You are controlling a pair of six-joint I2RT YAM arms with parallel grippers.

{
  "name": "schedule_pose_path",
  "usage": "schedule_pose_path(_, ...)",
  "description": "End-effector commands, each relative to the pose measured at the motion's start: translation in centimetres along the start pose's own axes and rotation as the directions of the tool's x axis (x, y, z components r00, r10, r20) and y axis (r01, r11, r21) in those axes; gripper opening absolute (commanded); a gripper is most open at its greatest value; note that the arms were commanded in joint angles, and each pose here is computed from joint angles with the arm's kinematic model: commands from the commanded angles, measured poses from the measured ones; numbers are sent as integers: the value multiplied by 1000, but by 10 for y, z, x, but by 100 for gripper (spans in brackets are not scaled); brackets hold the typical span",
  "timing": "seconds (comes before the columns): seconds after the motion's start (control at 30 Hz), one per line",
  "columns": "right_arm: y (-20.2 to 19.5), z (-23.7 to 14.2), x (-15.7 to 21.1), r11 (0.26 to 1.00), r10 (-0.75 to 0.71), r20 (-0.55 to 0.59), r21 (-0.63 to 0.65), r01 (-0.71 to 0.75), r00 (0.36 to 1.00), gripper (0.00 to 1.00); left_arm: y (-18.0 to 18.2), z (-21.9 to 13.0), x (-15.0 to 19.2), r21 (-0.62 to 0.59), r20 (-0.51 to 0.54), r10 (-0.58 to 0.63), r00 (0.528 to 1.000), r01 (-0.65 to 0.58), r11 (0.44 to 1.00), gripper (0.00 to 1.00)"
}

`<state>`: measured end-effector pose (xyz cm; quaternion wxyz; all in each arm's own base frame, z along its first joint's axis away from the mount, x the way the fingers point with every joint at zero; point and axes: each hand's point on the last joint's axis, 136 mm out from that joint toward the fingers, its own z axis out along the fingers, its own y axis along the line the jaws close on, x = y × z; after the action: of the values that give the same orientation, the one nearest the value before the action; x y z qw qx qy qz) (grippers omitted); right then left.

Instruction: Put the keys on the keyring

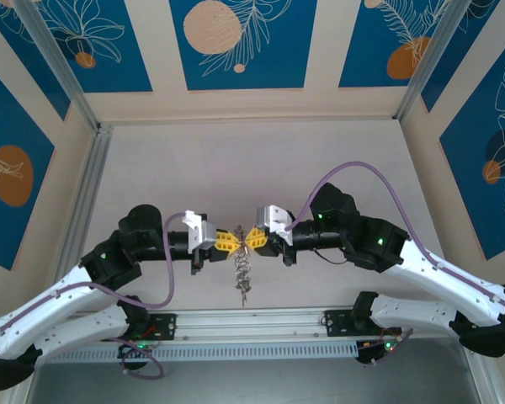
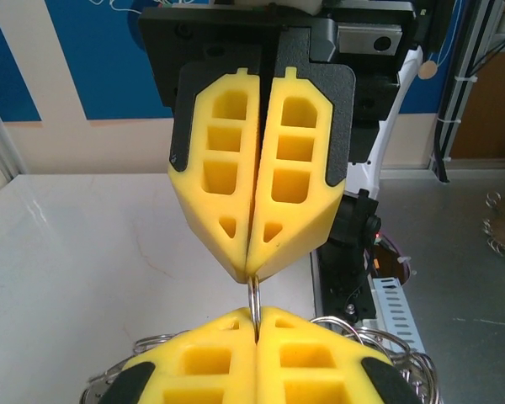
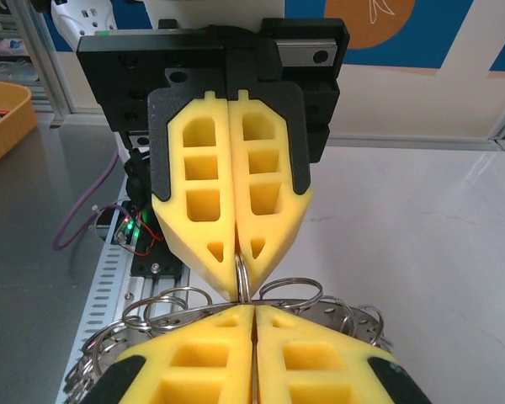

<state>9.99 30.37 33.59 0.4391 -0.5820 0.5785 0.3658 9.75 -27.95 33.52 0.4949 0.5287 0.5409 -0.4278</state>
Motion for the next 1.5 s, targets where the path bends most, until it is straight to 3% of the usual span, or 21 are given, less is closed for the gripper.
schedule_pose_path(0.0,2,6,11,999,35,-17,-24,-35,999,10,-5,-8,-36,20,141,56,988,-60,998,0)
schedule_pose_path(0.4,-3,9,19,996,79,-3,-27,-79,997,11,-2,-14,-45,15,210,46,977,-50,999,0)
schedule_pose_path(0.93,-1,9,12,989,132,99,-79,-125,986,11,1,-11,-45,30,258,24,966,-33,999,0)
schedule_pose_path(1.1,-6,4,14,992,124,97,-28,-122,988,11,2,-10,-44,31,256,19,967,-28,999,0)
schedule_pose_path(1.33,-20,-25,5,988,77,149,125,-96,986,24,-6,-13,-44,86,243,8,970,-30,996,0)
schedule_pose_path(1.47,-6,-31,-10,996,61,209,58,-75,976,28,-11,-11,-44,136,235,-11,972,-21,990,0)
